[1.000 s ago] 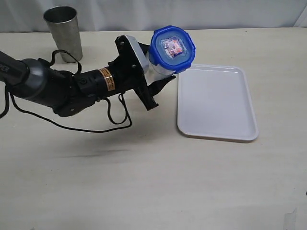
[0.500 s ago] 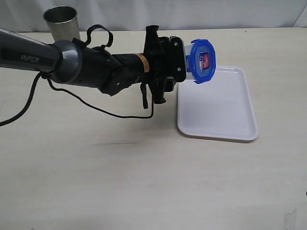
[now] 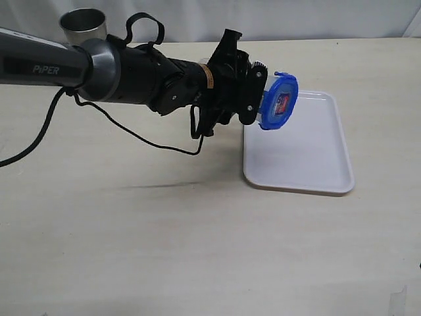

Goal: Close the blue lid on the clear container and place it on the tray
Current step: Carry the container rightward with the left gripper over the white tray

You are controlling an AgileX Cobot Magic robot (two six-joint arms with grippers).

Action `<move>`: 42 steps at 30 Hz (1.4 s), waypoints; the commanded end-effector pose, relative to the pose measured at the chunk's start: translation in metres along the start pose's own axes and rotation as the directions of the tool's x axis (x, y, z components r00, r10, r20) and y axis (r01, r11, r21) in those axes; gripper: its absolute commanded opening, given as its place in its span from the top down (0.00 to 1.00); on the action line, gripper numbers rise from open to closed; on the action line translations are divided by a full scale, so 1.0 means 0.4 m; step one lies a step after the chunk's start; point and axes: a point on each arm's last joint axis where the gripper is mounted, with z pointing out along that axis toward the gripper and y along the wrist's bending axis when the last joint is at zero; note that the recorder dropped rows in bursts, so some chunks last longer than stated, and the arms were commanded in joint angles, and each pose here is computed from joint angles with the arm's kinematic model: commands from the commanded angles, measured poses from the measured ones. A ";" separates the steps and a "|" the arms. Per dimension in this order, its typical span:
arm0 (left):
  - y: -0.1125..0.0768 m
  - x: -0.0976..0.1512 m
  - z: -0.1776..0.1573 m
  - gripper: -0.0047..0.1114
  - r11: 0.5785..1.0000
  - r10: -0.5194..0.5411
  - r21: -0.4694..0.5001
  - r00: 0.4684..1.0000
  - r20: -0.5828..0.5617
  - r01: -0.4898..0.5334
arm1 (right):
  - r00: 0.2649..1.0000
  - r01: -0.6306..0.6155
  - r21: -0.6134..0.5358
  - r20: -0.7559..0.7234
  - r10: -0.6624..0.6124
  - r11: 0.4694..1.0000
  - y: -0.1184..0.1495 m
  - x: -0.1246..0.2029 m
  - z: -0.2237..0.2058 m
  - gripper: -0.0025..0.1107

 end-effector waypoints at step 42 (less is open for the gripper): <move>0.063 -0.059 -0.020 0.96 0.835 0.503 -0.239 0.864 -0.033 -0.495 | 1.000 -0.006 0.007 -0.002 0.006 1.000 -0.001 0.003 0.000 0.94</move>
